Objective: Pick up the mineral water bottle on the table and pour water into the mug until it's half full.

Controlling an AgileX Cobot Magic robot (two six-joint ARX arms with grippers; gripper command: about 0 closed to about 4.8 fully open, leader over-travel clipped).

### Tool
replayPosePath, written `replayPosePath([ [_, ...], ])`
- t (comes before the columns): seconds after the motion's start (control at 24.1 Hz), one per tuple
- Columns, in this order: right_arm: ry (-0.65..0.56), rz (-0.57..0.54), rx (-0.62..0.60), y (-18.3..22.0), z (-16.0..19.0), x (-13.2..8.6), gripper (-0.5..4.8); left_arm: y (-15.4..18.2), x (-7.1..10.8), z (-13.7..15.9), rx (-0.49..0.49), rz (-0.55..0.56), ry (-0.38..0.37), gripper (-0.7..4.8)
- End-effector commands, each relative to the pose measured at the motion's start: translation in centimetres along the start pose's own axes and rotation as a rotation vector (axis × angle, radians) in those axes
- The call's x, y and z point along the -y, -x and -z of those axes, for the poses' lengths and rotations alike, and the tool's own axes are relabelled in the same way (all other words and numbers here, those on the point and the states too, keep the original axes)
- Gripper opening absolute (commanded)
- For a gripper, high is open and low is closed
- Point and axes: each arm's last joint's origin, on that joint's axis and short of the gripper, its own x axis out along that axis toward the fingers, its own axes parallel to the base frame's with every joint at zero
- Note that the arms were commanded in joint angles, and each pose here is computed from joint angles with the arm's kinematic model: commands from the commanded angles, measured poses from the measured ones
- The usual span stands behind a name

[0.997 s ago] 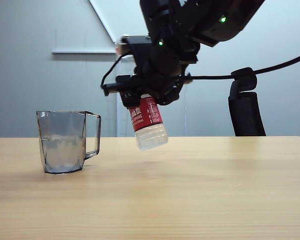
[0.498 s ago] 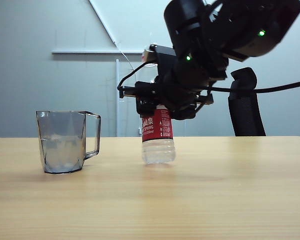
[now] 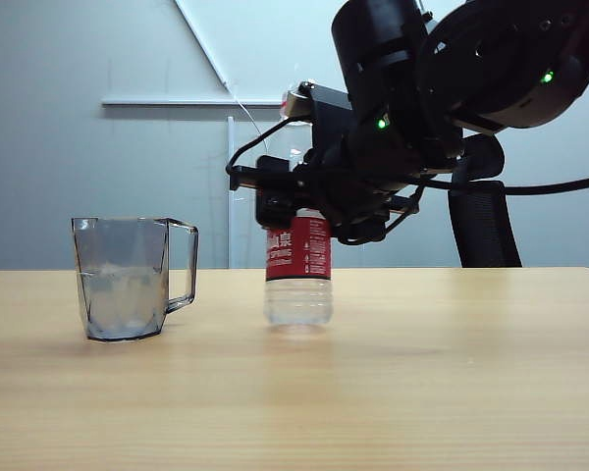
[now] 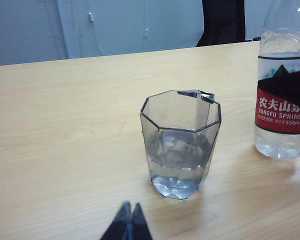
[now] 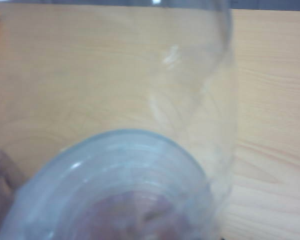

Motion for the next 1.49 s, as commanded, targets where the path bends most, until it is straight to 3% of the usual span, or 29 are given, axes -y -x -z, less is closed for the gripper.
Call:
replayPosePath([
  [0.04,0.004,-0.025,-0.053,0.1,0.7,-0.2,2.85,0.0,0.0,-0.2,0.014,0.002,0.004,-0.02],
  [0.17,0.009,-0.026,-0.071,0.1,0.8,-0.2,3.43,0.0,0.0,-0.2,0.014,0.002,0.004,-0.02],
  [0.33,0.013,-0.043,-0.095,0.1,1.1,-0.2,3.49,0.0,0.0,-0.2,0.014,0.002,0.004,-0.02],
  [0.42,0.013,-0.050,-0.100,0.1,1.1,-0.3,4.15,0.0,0.0,-0.2,0.014,0.002,0.004,-0.02],
  [0.5,0.014,-0.052,-0.107,0.1,1.2,-0.2,4.44,0.0,0.0,-0.2,0.014,0.002,0.004,-0.02],
  [1.49,0.025,-0.060,-0.138,2.2,0.6,0.2,4.50,0.0,0.0,-0.2,0.014,0.002,0.004,-0.02],
])
